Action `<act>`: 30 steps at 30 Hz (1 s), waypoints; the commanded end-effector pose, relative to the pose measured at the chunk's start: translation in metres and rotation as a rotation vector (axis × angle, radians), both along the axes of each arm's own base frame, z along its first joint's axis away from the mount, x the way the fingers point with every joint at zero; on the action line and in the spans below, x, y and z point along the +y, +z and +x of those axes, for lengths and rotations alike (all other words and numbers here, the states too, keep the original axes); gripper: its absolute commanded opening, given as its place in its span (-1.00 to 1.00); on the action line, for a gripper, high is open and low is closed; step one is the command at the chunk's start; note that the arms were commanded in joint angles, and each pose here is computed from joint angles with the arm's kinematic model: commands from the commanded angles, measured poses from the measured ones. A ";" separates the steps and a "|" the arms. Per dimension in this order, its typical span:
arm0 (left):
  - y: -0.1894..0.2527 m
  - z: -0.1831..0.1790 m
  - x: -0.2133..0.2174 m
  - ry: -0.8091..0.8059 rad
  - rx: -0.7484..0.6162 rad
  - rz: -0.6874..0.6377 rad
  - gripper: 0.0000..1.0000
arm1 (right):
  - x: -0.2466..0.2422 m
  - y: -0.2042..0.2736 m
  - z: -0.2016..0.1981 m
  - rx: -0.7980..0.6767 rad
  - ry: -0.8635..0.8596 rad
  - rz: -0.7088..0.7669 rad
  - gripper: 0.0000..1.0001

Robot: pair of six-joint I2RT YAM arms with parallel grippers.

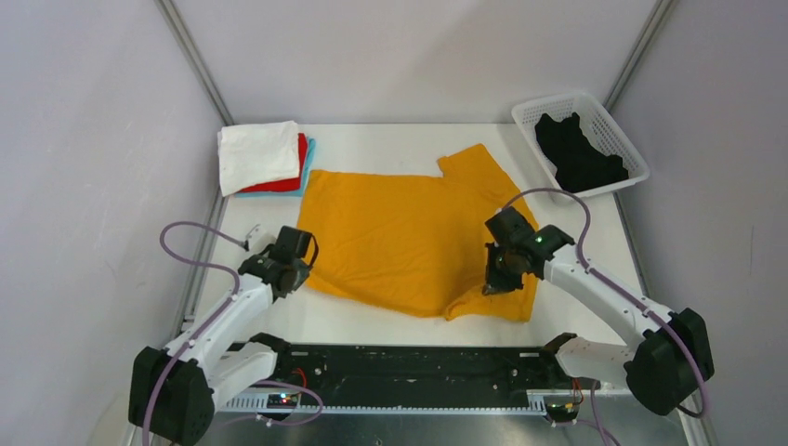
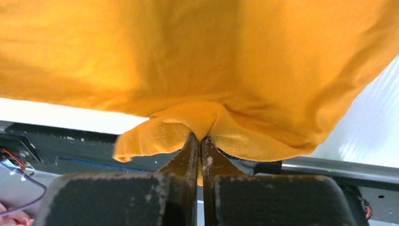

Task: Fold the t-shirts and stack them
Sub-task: Grab the side of the flattened tshirt closest away from the robot with both arms, then fold the flattened tshirt in 1/3 of the way

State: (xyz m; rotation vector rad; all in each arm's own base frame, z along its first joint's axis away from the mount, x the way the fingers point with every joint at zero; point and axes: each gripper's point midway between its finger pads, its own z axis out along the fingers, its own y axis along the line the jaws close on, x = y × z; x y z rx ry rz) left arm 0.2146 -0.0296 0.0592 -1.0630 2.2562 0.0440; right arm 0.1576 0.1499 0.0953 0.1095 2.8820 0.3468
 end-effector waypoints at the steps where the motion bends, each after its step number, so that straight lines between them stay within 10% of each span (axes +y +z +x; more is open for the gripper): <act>1: 0.016 0.023 0.014 0.037 -0.042 0.027 -1.00 | -0.003 0.017 0.039 -0.107 0.003 0.012 -1.00; 30: 0.015 0.080 0.024 0.046 0.031 0.059 -1.00 | -0.025 0.047 0.146 -0.324 0.021 0.049 -1.00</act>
